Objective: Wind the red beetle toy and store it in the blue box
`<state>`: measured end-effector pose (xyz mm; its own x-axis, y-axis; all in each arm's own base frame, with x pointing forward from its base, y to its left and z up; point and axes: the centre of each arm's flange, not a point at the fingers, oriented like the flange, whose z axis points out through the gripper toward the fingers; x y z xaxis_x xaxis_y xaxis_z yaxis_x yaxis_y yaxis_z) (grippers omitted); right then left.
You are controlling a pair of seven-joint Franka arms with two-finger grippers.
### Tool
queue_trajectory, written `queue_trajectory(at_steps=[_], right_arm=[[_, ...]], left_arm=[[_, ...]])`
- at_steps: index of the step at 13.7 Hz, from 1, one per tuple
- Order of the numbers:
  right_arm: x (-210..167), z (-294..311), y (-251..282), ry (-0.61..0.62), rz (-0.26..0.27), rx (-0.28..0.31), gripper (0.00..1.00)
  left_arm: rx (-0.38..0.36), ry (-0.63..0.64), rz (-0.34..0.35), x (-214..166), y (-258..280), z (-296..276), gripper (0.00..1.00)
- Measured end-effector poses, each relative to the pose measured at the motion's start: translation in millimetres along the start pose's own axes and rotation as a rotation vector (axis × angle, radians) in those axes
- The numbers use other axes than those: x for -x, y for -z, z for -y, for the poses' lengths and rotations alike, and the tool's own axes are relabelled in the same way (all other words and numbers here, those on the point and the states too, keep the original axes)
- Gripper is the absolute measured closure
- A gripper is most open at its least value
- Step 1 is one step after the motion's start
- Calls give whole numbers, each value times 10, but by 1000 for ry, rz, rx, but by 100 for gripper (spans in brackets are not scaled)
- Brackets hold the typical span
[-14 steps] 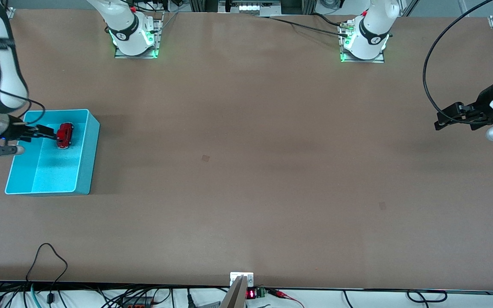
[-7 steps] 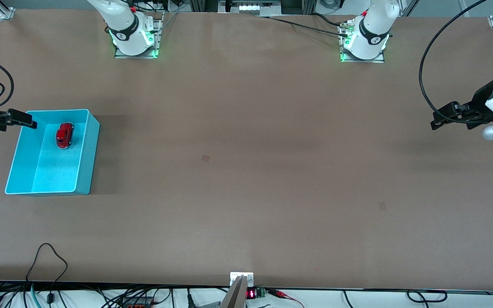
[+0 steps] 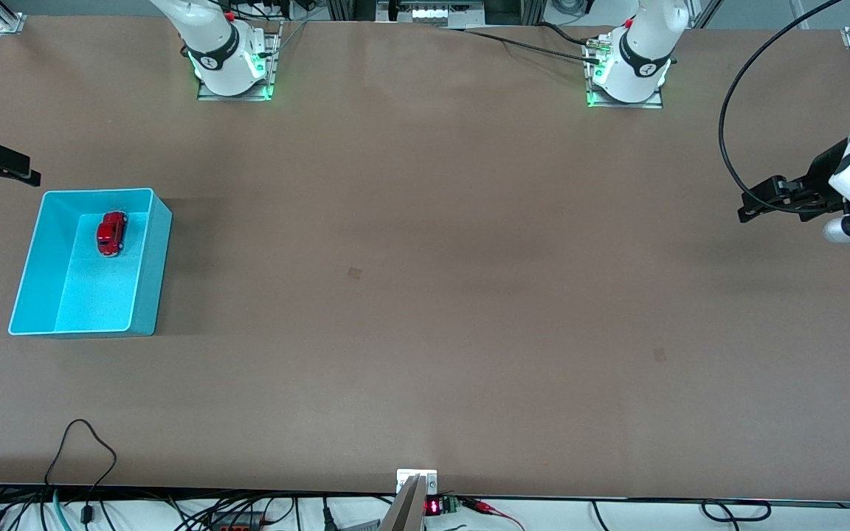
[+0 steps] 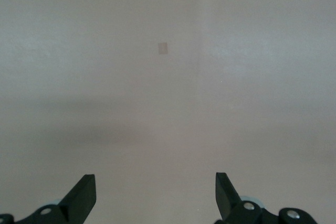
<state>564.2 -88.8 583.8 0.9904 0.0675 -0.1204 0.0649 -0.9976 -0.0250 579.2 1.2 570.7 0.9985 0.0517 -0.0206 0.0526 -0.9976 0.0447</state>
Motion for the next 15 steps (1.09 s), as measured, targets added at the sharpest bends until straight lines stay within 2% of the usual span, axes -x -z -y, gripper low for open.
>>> queue_trajectory(at_steps=[10,15], right_arm=[[-14,19,-15,-6,3,0,0],[-130,529,-62,50,13,10,0]], left_arm=[[1,2,-22,-9,35,-1,0],[1,4,-27,-15,37,1,0]])
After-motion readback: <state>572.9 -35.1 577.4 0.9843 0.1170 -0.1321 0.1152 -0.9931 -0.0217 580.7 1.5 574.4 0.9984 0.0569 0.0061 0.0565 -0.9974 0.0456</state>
